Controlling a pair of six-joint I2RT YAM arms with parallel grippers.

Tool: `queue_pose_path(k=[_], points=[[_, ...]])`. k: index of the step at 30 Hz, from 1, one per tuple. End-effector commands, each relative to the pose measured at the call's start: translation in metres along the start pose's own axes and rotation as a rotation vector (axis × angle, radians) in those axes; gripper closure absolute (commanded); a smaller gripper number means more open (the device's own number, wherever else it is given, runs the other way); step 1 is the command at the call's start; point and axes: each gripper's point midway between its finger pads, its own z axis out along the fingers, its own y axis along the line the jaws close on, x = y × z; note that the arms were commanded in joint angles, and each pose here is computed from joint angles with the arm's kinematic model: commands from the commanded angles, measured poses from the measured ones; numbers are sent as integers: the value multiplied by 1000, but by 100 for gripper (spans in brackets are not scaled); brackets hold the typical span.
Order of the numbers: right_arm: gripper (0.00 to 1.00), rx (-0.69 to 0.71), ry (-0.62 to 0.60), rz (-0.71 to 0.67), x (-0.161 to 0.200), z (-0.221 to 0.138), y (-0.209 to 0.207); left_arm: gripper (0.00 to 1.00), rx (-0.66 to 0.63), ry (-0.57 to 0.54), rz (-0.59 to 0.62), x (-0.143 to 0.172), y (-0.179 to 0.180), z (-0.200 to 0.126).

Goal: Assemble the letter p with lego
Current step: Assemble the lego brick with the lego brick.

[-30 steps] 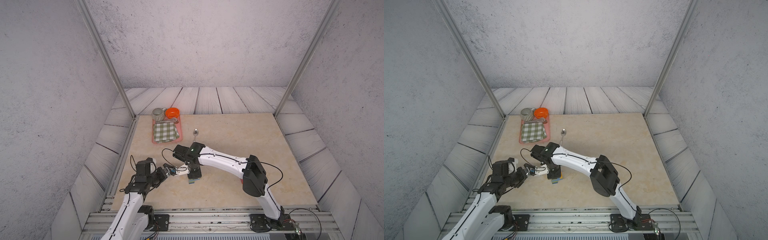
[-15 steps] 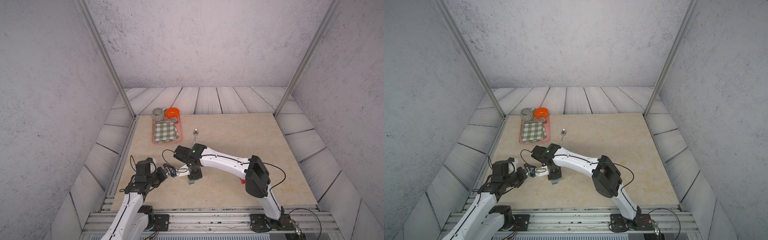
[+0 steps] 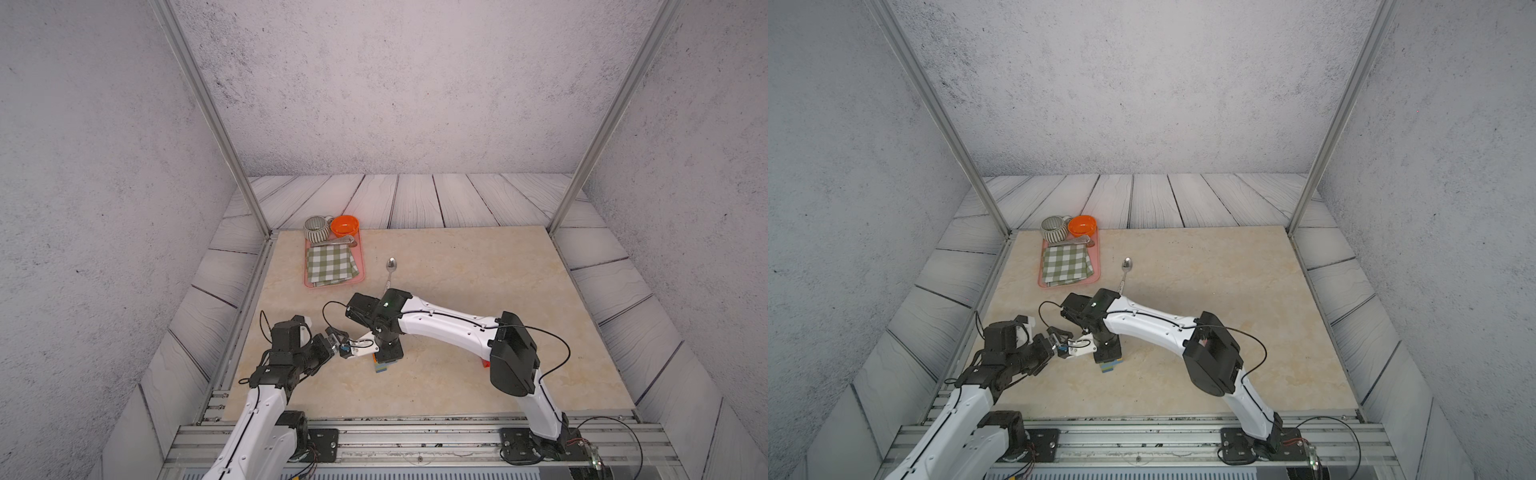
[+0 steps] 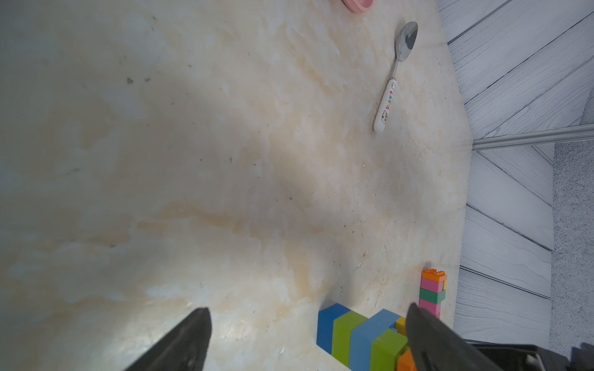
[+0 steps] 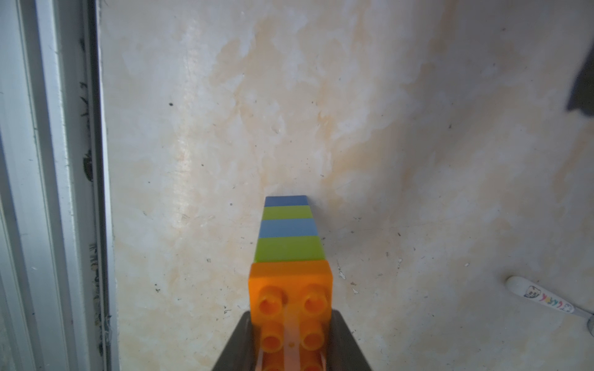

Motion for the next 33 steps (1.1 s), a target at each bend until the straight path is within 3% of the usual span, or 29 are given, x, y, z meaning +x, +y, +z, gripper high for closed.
queue_pose_path(k=[1, 9, 17, 23, 33], points=[[93, -288, 168, -5, 28, 64, 61, 2, 6, -9, 4, -1, 0, -1], [95, -242, 187, 3, 26, 61, 49, 2, 5, -9, 2, -1, 1, -1], [96, -256, 185, 12, 32, 84, 56, 4, 53, 17, -15, 4, -5, 1], [86, -183, 119, 4, 17, 55, 44, 5, 80, 45, -32, 8, -7, 4], [84, -159, 85, -12, 10, 29, 37, 7, 169, 122, -43, 24, -20, 2]])
